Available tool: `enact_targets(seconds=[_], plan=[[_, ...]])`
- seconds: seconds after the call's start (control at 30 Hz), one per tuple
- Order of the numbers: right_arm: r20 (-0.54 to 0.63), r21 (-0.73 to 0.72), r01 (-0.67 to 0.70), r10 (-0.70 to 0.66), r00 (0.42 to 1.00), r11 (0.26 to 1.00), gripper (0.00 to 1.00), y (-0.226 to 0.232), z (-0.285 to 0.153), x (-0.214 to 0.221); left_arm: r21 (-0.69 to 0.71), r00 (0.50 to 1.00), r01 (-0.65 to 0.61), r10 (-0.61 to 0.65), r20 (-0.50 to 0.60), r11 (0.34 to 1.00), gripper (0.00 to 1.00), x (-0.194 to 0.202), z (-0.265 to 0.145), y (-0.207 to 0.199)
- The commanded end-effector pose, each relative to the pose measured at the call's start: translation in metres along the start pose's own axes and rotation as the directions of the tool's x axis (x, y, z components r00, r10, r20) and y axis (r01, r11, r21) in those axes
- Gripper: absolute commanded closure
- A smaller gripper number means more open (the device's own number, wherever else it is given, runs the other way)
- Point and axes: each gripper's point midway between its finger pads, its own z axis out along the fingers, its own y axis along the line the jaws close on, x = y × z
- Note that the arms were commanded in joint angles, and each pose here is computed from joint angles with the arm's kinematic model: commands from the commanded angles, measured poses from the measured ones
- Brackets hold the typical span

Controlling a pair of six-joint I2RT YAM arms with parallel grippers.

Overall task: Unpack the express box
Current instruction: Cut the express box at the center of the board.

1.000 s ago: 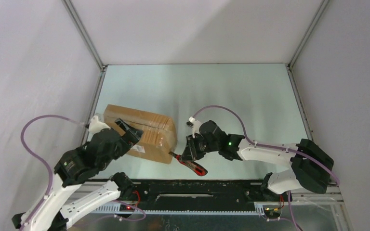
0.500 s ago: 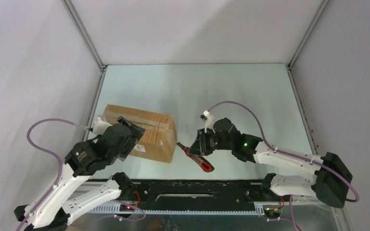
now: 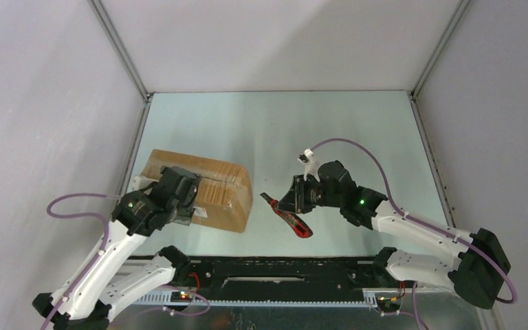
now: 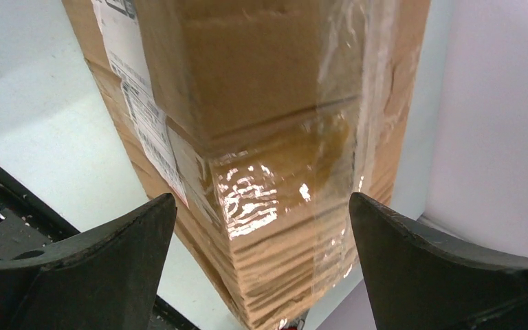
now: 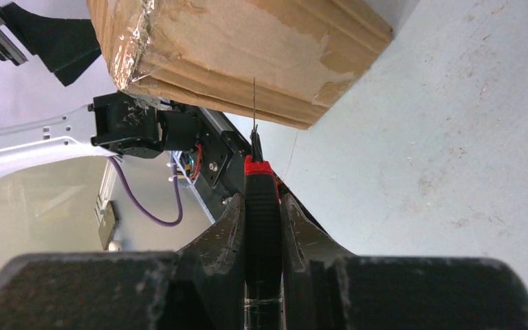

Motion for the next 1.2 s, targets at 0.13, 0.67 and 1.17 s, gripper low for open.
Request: enact_targets(seconds=[0.13,0.67,1.17], plan=[[0.040,-0.078,0.008,-0.005,0.999,0.997,1.00,0.022,-0.009,-0.017,-0.096,0.998,0.055,-0.053,0.020,0.994,0.00,-0.004,0.023,0.014],[-0.010,-0.346,-0.165,0.172,0.985,0.924,1.00,0.077,0.006,-0.036,-0.148,0.976,-0.166,0.142,-0.164,0.975,0.35,0.034,0.045,0.045],[0.009,-0.310,-0.304,0.323,0.946,0.901,1.00,0.046,0.015,-0.027,-0.126,0.962,-0.233,0.209,-0.177,0.964,0.42,0.028,0.032,0.049]])
